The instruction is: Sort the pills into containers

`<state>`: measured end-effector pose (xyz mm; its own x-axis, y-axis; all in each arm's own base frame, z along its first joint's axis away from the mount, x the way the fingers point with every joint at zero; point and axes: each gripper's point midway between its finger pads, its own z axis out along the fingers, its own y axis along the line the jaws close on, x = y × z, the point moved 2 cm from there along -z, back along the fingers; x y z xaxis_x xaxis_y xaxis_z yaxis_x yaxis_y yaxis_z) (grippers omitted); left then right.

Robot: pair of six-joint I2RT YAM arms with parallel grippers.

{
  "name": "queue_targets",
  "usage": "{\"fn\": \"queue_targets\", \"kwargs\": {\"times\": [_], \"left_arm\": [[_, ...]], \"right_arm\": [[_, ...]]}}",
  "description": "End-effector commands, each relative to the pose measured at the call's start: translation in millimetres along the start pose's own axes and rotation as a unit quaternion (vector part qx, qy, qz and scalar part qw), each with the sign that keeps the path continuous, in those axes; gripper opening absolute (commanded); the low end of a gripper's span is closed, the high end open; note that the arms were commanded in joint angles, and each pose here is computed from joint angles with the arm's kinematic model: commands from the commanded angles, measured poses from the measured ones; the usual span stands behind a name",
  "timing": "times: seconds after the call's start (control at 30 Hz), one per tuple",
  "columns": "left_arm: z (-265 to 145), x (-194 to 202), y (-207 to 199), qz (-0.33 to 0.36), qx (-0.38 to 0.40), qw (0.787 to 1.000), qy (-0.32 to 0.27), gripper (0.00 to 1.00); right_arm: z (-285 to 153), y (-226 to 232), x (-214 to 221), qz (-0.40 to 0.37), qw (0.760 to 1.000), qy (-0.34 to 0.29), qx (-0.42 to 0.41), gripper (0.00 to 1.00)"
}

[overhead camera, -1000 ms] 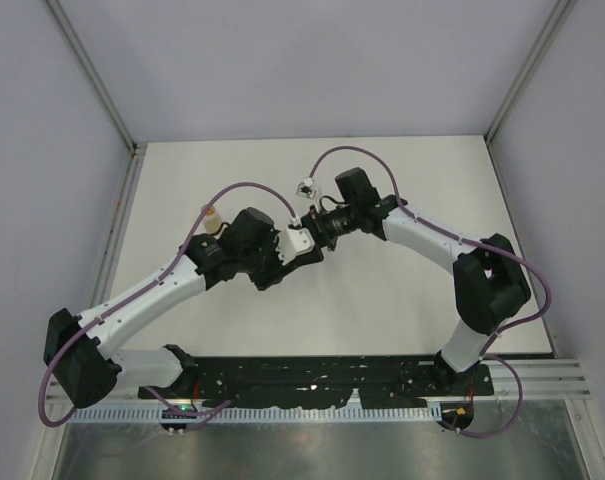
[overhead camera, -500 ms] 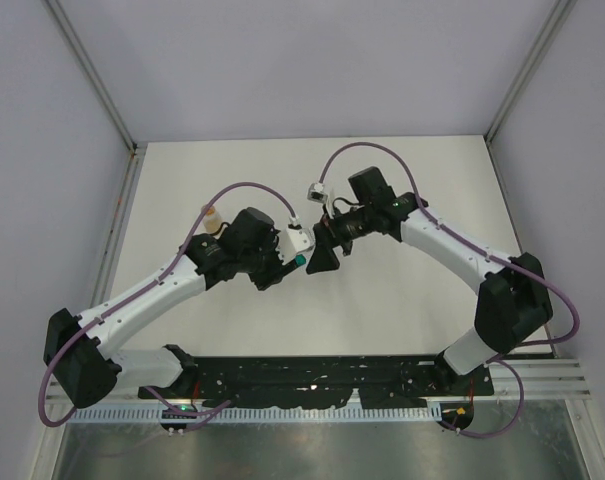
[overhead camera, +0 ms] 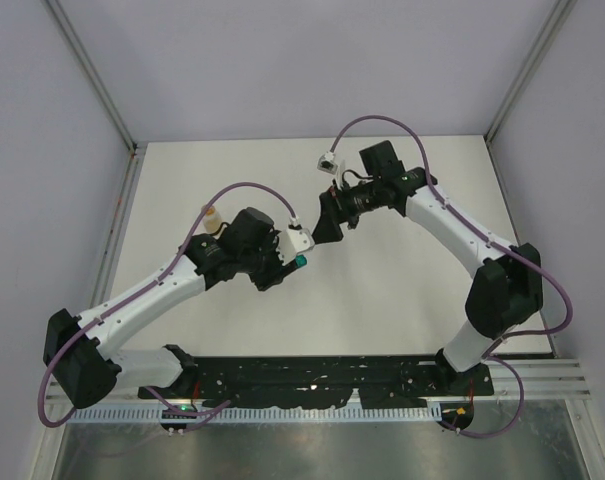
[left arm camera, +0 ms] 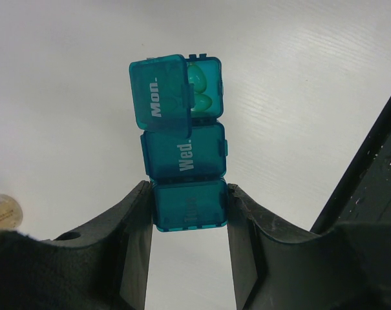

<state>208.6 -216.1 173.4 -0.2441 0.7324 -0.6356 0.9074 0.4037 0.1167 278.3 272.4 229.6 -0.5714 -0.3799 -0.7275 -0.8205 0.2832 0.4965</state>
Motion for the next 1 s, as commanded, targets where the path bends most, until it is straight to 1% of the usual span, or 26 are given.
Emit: {"fn": "queue_targets", "kwargs": {"times": [0.0, 0.2, 0.37, 0.67, 0.97], "left_arm": [[-6, -13, -2, 0.011, 0.004, 0.999, -0.033, 0.0], [-6, -13, -2, 0.011, 0.005, 0.999, -0.034, 0.0], [-5, -14, 0, 0.011, 0.0, 0.999, -0.033, 0.0], [-3, -17, 2, 0.007, -0.001, 1.0, -0.029, 0.0], [-4, -17, 7, 0.004, -0.017, 0.999, -0.029, 0.0]], "right_arm": [[4, 5, -16, 0.015, 1.0, -0.009, -0.024, 0.95], [14, -3, -19, 0.034, 0.999, -0.011, -0.036, 0.95], [26, -8, -12, 0.052, 0.998, -0.004, -0.047, 0.95], [54, -4, -1, 0.056, 0.996, 0.021, -0.066, 0.95], [65, 3, 13, 0.055, 0.995, 0.04, -0.075, 0.94]]}}
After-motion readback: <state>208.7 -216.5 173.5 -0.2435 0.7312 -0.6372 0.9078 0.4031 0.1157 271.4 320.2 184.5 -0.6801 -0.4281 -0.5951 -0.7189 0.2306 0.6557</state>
